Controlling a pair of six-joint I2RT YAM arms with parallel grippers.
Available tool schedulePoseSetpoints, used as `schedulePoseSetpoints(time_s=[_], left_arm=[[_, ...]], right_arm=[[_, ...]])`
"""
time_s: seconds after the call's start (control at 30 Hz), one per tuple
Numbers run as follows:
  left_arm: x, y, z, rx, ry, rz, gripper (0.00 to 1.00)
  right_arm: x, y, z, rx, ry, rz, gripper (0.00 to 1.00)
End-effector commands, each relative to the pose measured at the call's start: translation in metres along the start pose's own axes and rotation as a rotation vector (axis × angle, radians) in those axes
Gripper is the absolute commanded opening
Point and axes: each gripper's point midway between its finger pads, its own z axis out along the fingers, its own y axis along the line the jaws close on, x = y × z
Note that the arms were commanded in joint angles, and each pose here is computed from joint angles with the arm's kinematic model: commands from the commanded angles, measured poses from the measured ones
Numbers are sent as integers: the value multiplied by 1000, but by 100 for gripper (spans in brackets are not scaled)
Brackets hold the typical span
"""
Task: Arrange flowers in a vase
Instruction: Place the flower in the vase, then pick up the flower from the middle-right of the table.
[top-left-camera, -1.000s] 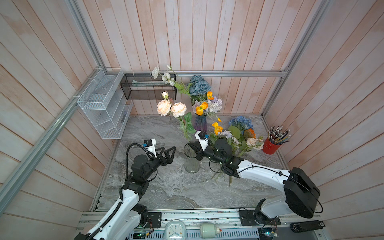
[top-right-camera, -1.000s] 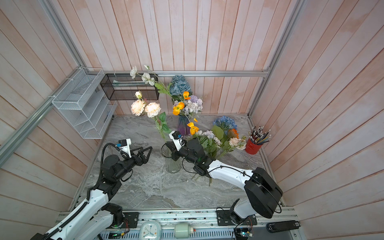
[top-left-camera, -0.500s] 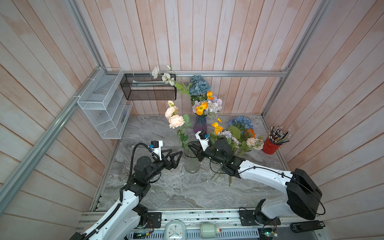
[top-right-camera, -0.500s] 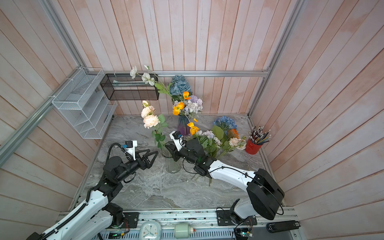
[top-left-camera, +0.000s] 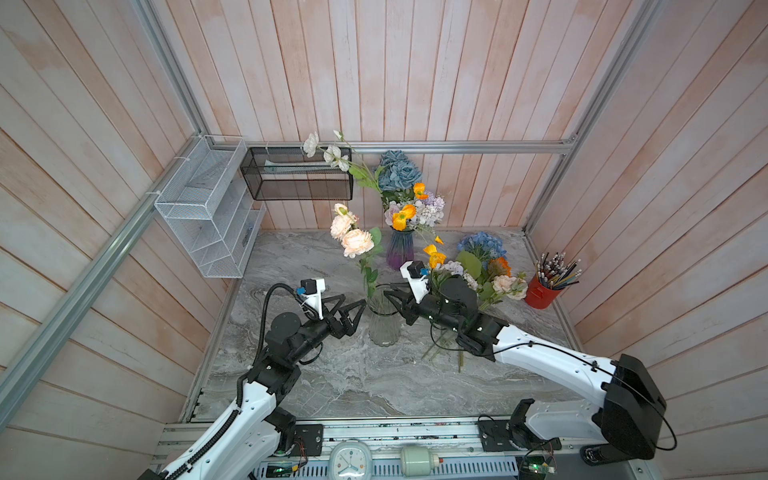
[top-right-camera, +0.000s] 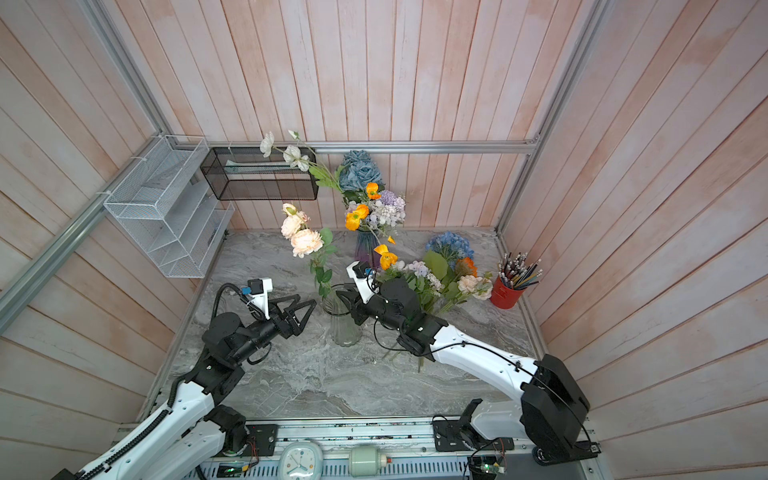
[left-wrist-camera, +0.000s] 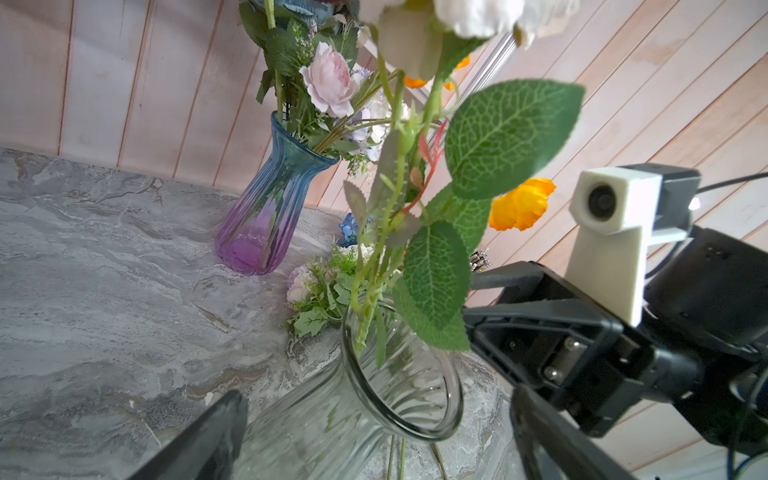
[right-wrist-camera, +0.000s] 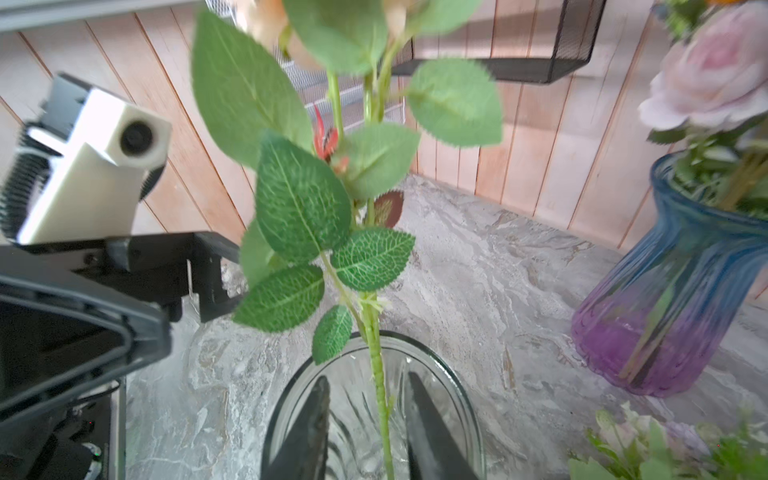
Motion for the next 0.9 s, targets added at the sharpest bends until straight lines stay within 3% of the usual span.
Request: schedulePoseSetpoints(time_s=[0.0, 0.2, 0.47, 0.67, 0.87], left_arm=[[-13, -10, -4, 1, -29, 16, 100], [-8, -4, -6, -41, 4, 48, 100], [-5, -9, 3, -5, 46, 75, 100], [-10, -1, 5, -39, 7, 108, 100], [-5, 6, 10, -45, 5, 103, 100]], right_arm=[[-7, -4, -22, 54, -14, 51, 32], [3, -42, -59, 277, -18, 151, 36], [70, -122, -111, 583, 72, 412, 43], [125, -177, -153, 687, 68, 650, 43], [148, -212, -179, 729, 53, 749, 43]])
